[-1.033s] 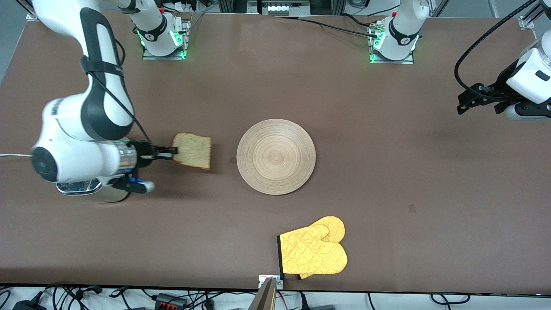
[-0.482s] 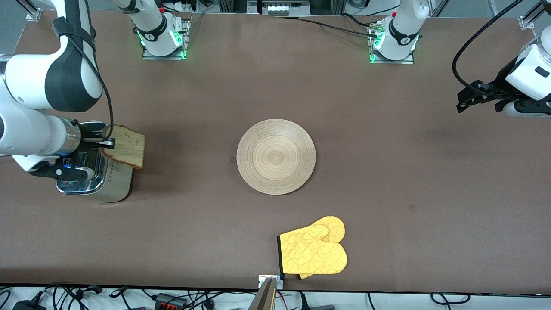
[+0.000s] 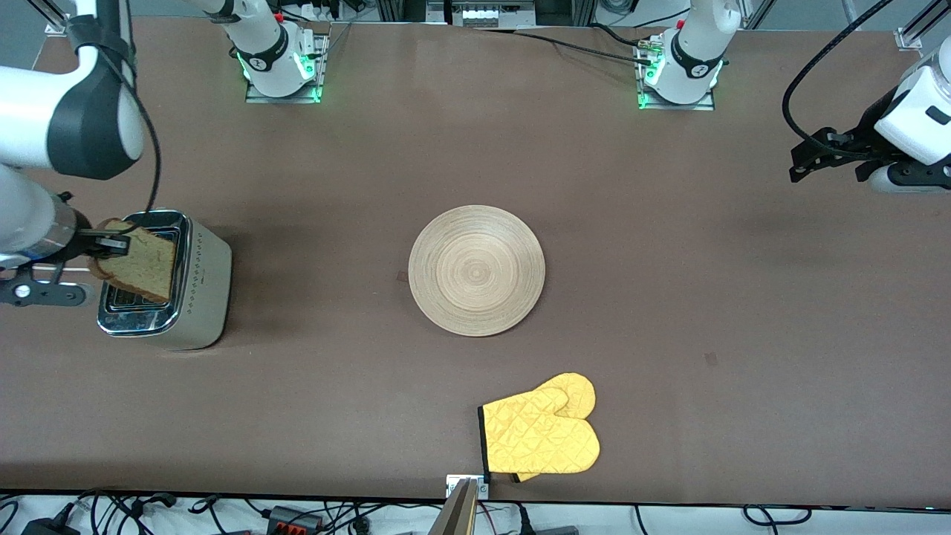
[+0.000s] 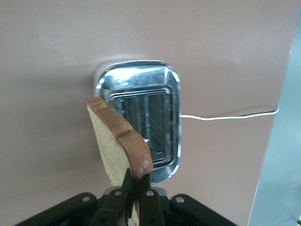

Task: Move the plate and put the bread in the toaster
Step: 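Carry the bread slice with the right gripper above the toaster slot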

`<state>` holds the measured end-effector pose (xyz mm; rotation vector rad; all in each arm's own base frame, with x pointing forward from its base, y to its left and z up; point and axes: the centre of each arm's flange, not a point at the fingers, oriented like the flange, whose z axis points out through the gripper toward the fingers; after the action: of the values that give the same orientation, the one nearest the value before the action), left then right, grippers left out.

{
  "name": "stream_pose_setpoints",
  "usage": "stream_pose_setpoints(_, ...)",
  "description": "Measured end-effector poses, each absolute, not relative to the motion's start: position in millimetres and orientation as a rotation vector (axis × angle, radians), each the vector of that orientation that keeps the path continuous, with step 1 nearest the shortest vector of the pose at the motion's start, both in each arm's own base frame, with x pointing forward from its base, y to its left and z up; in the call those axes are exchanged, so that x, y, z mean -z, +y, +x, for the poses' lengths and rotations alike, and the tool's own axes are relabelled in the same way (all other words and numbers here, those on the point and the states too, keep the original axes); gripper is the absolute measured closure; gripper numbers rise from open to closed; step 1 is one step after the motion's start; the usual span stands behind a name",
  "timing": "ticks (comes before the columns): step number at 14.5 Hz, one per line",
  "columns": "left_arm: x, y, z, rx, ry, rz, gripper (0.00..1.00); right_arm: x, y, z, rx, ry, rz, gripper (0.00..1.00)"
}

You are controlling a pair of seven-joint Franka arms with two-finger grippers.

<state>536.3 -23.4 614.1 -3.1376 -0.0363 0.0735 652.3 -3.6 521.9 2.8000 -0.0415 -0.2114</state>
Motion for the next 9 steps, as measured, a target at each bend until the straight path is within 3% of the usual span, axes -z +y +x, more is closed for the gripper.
stream_pose_setpoints(9,-614,-20,542,-0.069,0.123,-3.138,0.0,-484,-24,652,0.311,-0.096,2.773,0.93)
